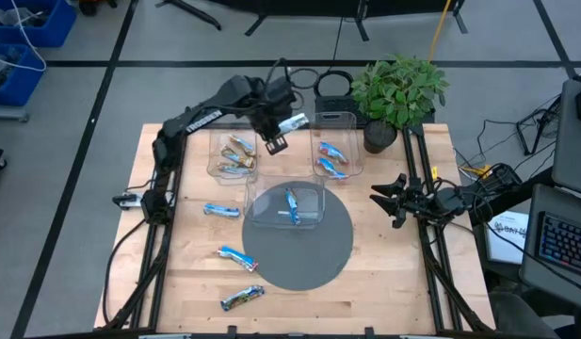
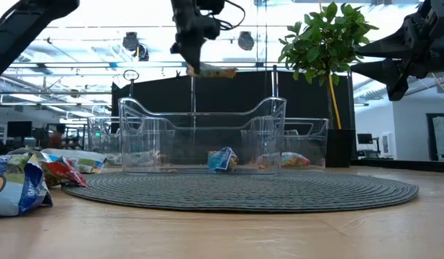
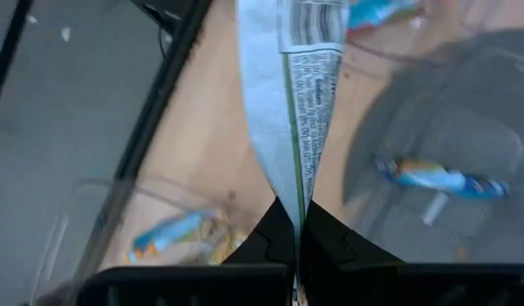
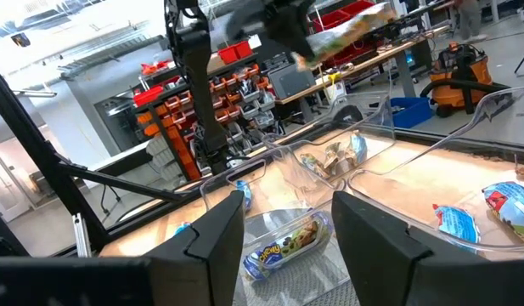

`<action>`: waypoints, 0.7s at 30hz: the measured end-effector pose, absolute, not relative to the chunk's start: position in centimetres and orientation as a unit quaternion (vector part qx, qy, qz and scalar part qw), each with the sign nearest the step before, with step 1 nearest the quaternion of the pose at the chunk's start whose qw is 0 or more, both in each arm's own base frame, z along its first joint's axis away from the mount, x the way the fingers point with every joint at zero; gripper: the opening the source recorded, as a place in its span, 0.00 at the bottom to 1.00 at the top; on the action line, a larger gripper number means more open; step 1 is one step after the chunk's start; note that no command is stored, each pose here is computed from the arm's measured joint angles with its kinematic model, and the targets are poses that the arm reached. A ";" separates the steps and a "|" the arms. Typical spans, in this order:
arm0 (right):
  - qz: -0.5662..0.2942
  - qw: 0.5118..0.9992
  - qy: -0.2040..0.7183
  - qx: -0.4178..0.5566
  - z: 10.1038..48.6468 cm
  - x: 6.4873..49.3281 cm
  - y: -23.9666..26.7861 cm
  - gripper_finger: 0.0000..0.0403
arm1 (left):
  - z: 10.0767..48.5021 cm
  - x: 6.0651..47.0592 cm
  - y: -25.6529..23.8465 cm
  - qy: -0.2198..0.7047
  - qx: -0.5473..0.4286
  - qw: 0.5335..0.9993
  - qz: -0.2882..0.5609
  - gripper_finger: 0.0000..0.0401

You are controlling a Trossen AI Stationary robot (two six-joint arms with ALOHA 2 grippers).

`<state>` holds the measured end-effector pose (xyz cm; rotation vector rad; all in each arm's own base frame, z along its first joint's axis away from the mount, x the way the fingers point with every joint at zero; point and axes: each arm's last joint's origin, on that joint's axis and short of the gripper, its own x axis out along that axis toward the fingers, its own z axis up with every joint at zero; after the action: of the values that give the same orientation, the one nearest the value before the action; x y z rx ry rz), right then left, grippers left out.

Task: Pick and place Granola Bars by type
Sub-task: Put the yellow granola bar into the top left transparent bin

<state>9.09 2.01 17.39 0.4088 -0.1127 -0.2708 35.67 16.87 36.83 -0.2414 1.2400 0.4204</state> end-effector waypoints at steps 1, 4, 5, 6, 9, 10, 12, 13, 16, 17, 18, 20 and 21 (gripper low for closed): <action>-0.134 0.969 -0.056 0.202 17.4 9.1 2.0 0.42 | 37.1 35.3 16.7 0.579 -0.118 0.783 0.194 0.01; -0.134 0.969 -0.056 0.202 17.4 9.1 2.0 0.42 | 37.9 34.4 16.2 0.577 -0.133 0.780 0.203 0.01; -0.134 0.969 -0.056 0.202 17.4 9.1 2.0 0.42 | 38.1 34.0 16.1 0.574 -0.139 0.780 0.207 0.01; -0.134 0.969 -0.056 0.202 17.4 9.1 2.0 0.42 | 38.2 33.7 15.9 0.574 -0.145 0.779 0.208 0.01; -0.134 0.969 -0.056 0.202 17.4 9.1 2.0 0.42 | 38.3 32.3 15.8 0.577 -0.163 0.767 0.227 0.01; -0.134 0.968 -0.056 0.202 17.4 9.1 2.0 0.42 | 38.1 31.8 15.8 0.583 -0.164 0.761 0.234 0.01; -0.134 0.968 -0.056 0.202 17.4 9.1 2.0 0.42 | 37.5 30.8 15.9 0.595 -0.166 0.746 0.247 0.01; -0.134 0.968 -0.056 0.202 17.4 9.1 2.0 0.42 | 37.1 30.4 16.0 0.601 -0.164 0.740 0.254 0.01; -0.134 0.969 -0.056 0.202 17.4 9.1 2.0 0.42 | 36.3 29.1 15.8 0.604 -0.164 0.734 0.265 0.01; -0.134 0.968 -0.056 0.202 17.4 9.1 2.0 0.42 | 36.1 28.6 15.8 0.602 -0.166 0.734 0.267 0.01; -0.134 0.968 -0.056 0.202 17.4 9.1 2.0 0.42 | 35.8 28.2 15.8 0.599 -0.167 0.735 0.269 0.01; -0.134 0.968 -0.056 0.202 17.4 9.1 2.0 0.42 | 35.2 27.3 15.7 0.596 -0.163 0.738 0.270 0.01; -0.134 0.968 -0.056 0.202 17.4 9.1 2.0 0.42 | 34.9 27.0 15.7 0.595 -0.156 0.742 0.267 0.01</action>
<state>9.09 2.01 17.40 0.4090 -0.1129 -0.2710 26.98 15.74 34.88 -0.3420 1.3035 0.5851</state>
